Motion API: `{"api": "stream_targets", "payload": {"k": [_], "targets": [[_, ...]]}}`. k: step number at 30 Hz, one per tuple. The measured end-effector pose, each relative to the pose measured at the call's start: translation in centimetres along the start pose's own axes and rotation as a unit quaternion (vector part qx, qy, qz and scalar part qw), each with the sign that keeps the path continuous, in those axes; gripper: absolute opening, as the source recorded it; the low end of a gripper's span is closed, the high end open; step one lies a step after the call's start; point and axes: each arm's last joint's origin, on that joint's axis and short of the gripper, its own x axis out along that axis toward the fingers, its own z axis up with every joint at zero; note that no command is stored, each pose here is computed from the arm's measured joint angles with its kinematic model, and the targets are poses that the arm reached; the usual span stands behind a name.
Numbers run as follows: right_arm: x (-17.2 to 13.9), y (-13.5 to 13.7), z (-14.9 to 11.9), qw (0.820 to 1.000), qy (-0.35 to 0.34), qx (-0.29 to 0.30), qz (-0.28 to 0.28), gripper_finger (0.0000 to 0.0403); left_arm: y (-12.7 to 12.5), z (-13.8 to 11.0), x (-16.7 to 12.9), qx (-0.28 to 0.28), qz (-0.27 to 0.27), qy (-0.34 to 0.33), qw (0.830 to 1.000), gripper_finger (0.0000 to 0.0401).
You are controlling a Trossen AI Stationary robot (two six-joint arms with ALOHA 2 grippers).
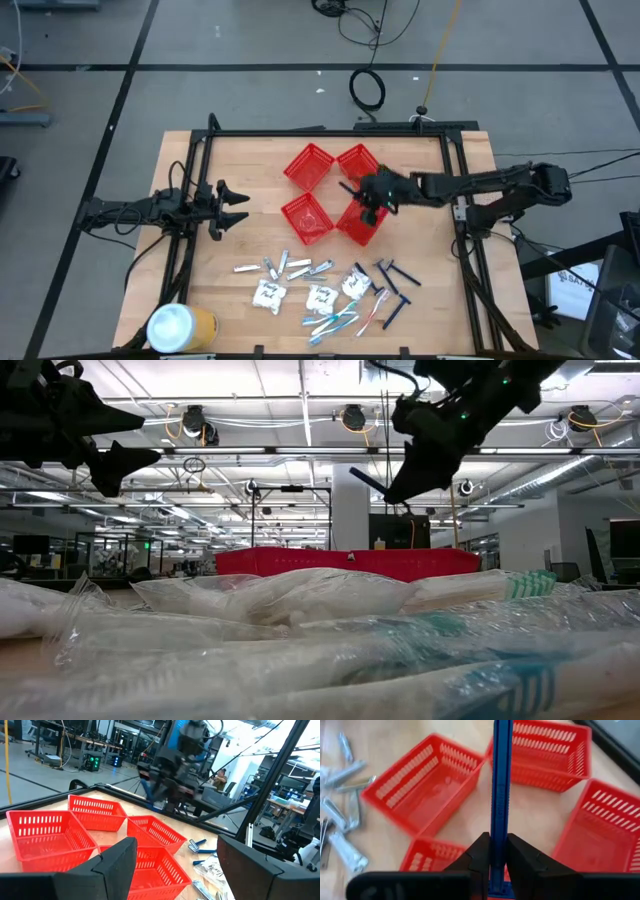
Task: Pick & Place Travel size toiletries
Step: Put the blue razor into the top right red bin
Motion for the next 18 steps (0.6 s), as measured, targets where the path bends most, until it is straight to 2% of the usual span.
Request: {"api": "stream_targets", "payload": {"k": [5, 13, 18], "targets": [[0.3, -3.6, 0.9, 0.999, -0.019, 0.023, -0.028, 0.0043, 0.0, 0.0, 0.0, 0.0, 0.0, 0.0, 1.0, 0.0271], [0.8, -9.0, 0.9, 0.996, -0.008, 0.048, -0.078, 0.0043, 0.0, 0.0, 0.0, 0.0, 0.0, 0.0, 1.0, 0.0271], [2.4, -11.0, 0.0, 0.995, 0.017, 0.069, -0.071, 0.0043, 0.0, 0.0, 0.0, 0.0, 0.0, 0.0, 1.0, 0.0271]]}}
